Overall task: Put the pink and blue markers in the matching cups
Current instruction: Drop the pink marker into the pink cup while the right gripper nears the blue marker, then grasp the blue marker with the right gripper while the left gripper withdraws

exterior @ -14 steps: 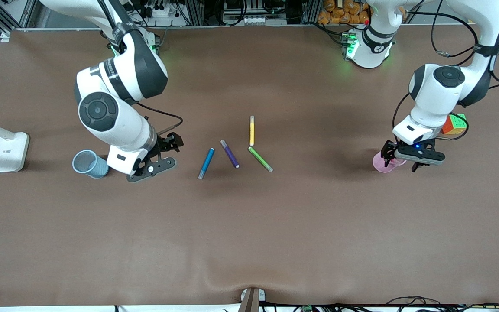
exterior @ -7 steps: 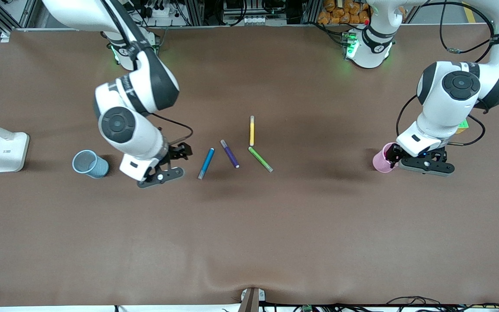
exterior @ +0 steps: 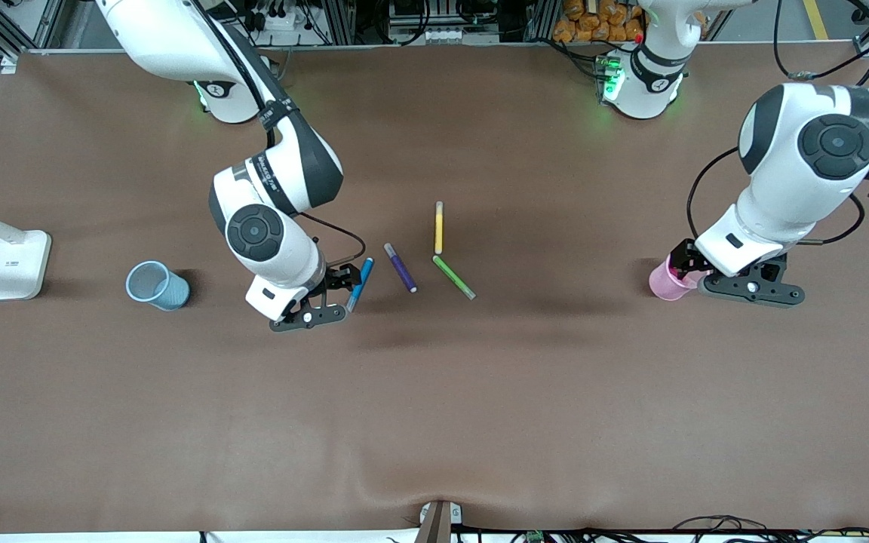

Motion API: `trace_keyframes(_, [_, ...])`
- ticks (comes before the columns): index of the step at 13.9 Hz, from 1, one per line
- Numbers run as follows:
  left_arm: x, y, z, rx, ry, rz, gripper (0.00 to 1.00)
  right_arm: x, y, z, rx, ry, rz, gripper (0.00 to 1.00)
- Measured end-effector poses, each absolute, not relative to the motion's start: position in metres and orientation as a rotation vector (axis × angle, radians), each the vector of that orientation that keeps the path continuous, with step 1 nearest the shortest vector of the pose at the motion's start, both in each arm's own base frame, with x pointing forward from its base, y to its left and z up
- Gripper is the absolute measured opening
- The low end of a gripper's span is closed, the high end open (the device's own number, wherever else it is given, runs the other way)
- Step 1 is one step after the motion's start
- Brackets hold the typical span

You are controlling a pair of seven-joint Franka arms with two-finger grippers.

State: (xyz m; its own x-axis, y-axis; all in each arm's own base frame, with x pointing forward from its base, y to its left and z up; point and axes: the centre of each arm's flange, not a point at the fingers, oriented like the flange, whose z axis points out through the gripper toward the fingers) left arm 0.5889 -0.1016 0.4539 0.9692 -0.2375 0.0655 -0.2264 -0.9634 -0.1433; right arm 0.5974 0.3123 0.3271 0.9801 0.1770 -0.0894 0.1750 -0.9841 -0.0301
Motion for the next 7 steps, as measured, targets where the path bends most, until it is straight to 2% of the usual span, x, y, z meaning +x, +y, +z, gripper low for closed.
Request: trace_keyframes(7, [0.593, -0.101, 0.481, -3.016, 0.309, -0.085, 1.0, 0.597, 0.312, 0.325, -3.105, -0.273, 0.148, 1.0])
